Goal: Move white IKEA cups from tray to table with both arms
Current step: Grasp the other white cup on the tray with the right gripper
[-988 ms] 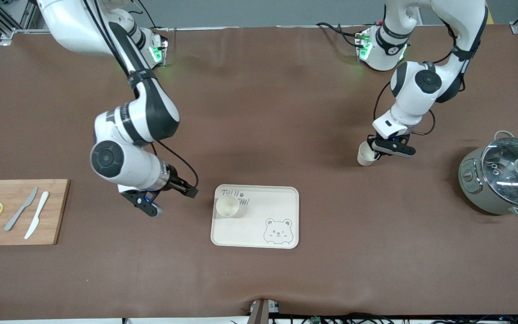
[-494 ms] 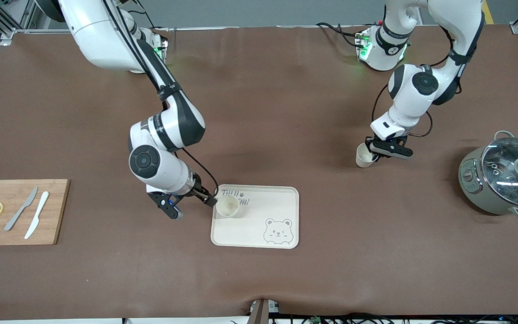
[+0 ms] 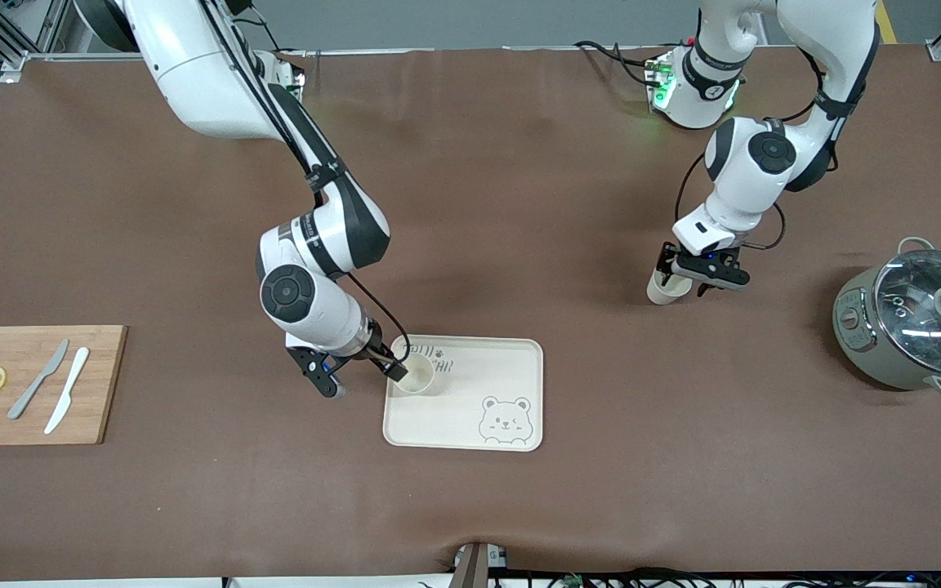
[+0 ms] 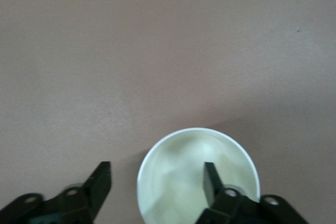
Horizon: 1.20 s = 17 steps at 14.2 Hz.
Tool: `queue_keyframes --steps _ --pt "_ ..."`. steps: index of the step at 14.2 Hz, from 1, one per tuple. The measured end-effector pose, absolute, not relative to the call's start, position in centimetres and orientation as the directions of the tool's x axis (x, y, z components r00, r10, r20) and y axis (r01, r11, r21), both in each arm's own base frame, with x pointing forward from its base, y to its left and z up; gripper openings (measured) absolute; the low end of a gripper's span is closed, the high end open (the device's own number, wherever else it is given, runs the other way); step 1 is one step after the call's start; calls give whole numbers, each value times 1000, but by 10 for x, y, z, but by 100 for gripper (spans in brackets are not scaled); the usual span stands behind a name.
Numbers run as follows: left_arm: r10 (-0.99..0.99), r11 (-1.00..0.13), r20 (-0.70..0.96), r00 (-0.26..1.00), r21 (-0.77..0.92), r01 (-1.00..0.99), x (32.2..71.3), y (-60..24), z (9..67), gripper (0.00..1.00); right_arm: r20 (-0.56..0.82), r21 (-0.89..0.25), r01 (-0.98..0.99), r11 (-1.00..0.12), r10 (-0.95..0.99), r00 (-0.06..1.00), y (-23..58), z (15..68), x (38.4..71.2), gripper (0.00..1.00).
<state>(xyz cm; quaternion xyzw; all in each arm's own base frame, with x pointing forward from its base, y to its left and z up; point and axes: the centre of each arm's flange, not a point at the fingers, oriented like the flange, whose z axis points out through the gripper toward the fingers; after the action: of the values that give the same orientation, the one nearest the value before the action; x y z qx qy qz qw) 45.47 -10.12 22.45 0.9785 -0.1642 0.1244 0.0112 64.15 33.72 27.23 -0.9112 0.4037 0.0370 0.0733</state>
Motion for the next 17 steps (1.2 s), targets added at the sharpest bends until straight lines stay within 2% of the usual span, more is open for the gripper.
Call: queue_keyframes --steps 1,4,5,6,7,8,9,10,14,17 --pt "-319 -946 249 915 -21 -324 456 -98 225 87 -128 -103 -748 -656 -737 664 339 271 642 94" --pt "-323 -944 253 912 -25 -328 460 -94 227 88 -130 -97 -753 -651 -741 658 346 260 642 89" --pt "-325 -944 251 912 -25 -330 462 -95 228 90 -126 -104 -756 -647 -745 655 349 256 643 84" --pt "-327 -943 245 913 -23 -332 464 -96 230 97 -122 -117 -760 -639 -751 649 352 253 644 74" --pt "-330 -942 240 913 -22 -335 467 -98 233 100 -120 -124 -763 -634 -754 646 356 251 644 61" --pt "-333 -941 234 913 -19 -338 470 -101 237 100 -120 -124 -763 -634 -754 646 360 247 642 56" --pt "-334 -940 227 915 -15 -340 473 -104 241 100 -120 -122 -761 -638 -751 649 364 245 640 56" --pt "-330 -942 214 919 -8 -337 477 -107 248 100 -120 -121 -758 -641 -748 653 368 243 638 48" --pt "-304 -949 162 939 29 -313 494 -113 301 100 -118 -120 -757 -642 -748 653 369 243 637 4" --pt "-298 -950 139 944 48 -307 504 -118 349 100 -113 -121 -761 -637 -753 648 365 244 641 2"
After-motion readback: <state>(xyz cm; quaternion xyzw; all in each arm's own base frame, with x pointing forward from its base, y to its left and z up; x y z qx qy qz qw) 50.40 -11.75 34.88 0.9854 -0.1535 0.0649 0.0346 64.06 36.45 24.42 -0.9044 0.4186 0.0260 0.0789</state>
